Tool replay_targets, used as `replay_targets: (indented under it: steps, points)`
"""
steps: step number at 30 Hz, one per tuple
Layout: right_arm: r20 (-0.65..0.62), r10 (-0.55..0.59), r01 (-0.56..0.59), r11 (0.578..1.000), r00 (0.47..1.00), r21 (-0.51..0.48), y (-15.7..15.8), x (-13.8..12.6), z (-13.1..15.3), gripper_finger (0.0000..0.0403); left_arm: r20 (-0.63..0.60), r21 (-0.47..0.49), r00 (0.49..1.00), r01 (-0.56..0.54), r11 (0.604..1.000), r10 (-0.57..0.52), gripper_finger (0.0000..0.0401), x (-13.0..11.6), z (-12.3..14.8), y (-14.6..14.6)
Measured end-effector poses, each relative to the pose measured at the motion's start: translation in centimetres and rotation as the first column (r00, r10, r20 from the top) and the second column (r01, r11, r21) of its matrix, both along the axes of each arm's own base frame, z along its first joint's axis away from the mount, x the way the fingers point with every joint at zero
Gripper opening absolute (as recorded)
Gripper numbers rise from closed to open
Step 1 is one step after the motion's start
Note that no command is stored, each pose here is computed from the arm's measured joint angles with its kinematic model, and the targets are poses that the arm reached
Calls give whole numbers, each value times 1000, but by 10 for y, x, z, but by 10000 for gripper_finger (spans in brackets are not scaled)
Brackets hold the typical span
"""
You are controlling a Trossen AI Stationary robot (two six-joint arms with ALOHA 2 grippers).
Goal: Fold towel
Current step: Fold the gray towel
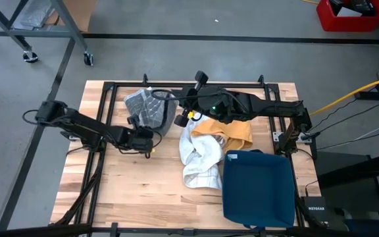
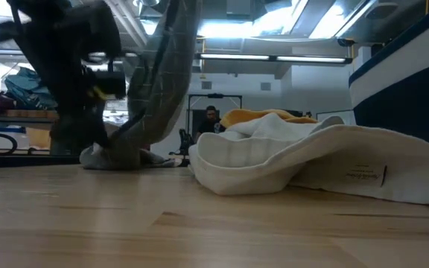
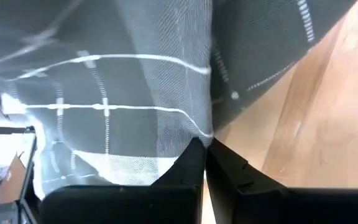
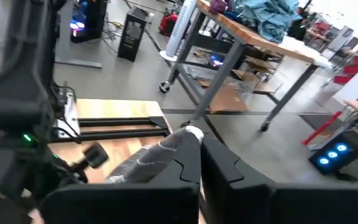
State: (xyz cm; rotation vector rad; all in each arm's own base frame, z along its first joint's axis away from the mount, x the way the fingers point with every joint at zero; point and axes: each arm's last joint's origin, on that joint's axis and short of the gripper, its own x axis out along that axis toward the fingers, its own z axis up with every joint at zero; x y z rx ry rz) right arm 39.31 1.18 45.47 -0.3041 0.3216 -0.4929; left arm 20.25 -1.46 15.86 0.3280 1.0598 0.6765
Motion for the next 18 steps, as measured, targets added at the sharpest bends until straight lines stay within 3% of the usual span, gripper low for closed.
replay_targets:
  steps: [9,14,18]
  points:
    - [-55,-53,47,993,997,-112,-2,-1,0,1,173,-18,984,41,999,-37,0,-17,58,-1]
    - [-77,-123,107,977,989,-185,-4,-3,3,1,232,-5,970,78,997,-75,0,-32,96,2]
    - [-57,-123,111,976,991,-186,-4,-5,9,1,244,13,964,106,994,-106,0,-44,116,4]
